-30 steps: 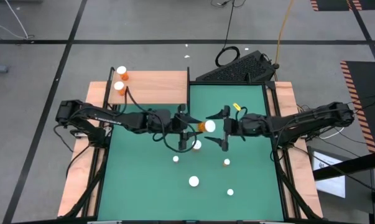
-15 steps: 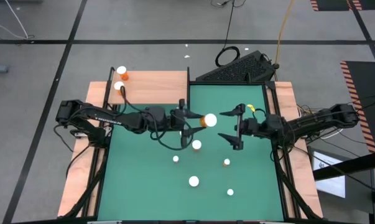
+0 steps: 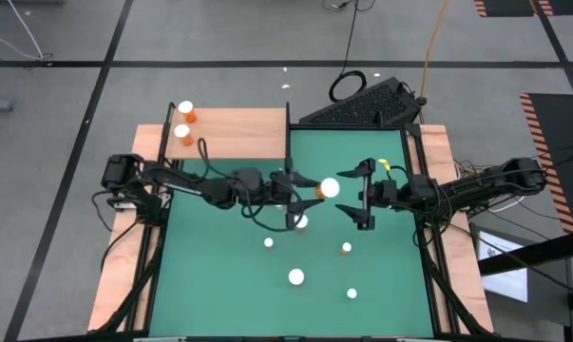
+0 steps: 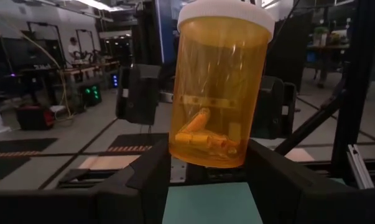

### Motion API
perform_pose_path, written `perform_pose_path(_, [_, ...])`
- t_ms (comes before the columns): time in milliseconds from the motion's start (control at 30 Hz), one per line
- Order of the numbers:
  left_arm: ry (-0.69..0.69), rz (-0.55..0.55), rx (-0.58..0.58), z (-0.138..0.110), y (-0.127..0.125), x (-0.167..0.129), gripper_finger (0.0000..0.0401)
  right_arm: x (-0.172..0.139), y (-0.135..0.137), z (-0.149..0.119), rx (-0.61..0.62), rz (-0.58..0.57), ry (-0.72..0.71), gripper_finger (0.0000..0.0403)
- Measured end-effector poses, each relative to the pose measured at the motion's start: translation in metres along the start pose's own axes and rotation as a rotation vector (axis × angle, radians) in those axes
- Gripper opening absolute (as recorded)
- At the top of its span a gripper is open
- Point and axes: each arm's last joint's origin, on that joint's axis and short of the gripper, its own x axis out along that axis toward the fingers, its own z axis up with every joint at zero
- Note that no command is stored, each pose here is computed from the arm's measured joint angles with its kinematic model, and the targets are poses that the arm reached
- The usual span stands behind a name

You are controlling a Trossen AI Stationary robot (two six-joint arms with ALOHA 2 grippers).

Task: Pick and place medicine bottles onto shelf by color
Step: Put the big orange pill bottle on the shelf aligned with the other big orange pill bottle

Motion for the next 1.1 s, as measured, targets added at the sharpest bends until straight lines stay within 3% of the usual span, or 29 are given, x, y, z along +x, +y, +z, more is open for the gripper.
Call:
perform_pose_path(433, [-0.03, 0.033, -0.002, -0.025, 0.01, 0.012, 0.0191, 0.001, -0.001, -0.003, 0.014, -0.029, 0.019, 0.038])
perform_pose_path(1100, [-0.048, 0.015, -0.024, -0.026, 0.016, 0.013, 0.0191, 0.007, -0.006, -0.016, 0.003, -0.036, 0.037, 0.037])
